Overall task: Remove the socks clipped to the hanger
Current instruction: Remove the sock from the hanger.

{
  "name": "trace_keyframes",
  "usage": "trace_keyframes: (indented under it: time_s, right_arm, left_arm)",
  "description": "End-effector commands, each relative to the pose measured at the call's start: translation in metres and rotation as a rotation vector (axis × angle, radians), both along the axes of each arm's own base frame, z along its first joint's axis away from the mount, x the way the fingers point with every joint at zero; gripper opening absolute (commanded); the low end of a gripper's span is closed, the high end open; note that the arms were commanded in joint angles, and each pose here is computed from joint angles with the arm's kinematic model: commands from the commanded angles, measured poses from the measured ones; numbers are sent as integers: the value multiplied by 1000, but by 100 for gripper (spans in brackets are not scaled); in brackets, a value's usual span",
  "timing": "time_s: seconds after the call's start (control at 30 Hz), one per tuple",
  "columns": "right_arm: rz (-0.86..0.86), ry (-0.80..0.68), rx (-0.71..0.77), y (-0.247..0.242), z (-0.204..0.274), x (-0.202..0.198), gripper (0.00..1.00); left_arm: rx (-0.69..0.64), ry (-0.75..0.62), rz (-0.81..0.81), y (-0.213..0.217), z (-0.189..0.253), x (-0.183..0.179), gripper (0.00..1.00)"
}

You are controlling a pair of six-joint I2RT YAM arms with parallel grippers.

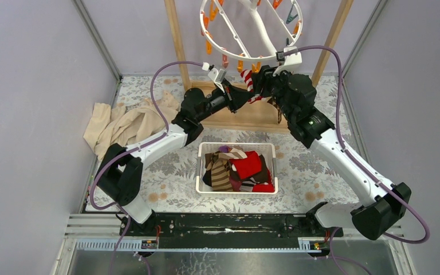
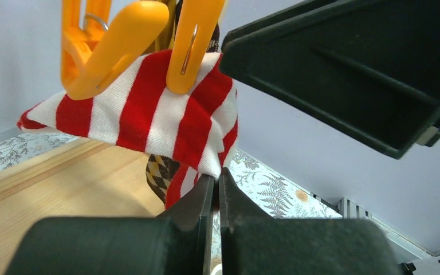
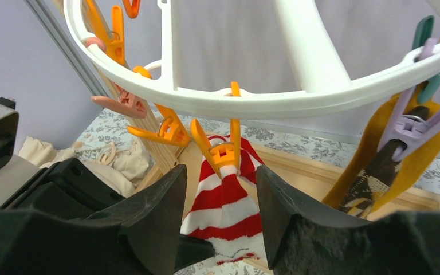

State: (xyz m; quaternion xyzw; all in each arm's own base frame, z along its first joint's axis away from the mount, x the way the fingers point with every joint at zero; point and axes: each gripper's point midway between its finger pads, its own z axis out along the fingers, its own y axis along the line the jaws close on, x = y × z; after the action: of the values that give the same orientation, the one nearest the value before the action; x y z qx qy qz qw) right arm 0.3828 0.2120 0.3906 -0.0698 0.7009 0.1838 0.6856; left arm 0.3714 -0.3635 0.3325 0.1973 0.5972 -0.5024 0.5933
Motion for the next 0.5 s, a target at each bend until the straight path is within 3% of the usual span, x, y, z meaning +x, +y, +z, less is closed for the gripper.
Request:
trace_keyframes:
  time_s: [0.0, 0.47]
  right_arm:
    - [-5, -112, 67, -1, 45, 5, 55]
    - [-24, -139, 67, 1, 52, 15, 54]
  left_arm:
    - [-36, -88, 0, 4, 35, -8, 5]
    - [-37, -78, -6, 5, 32, -11, 5]
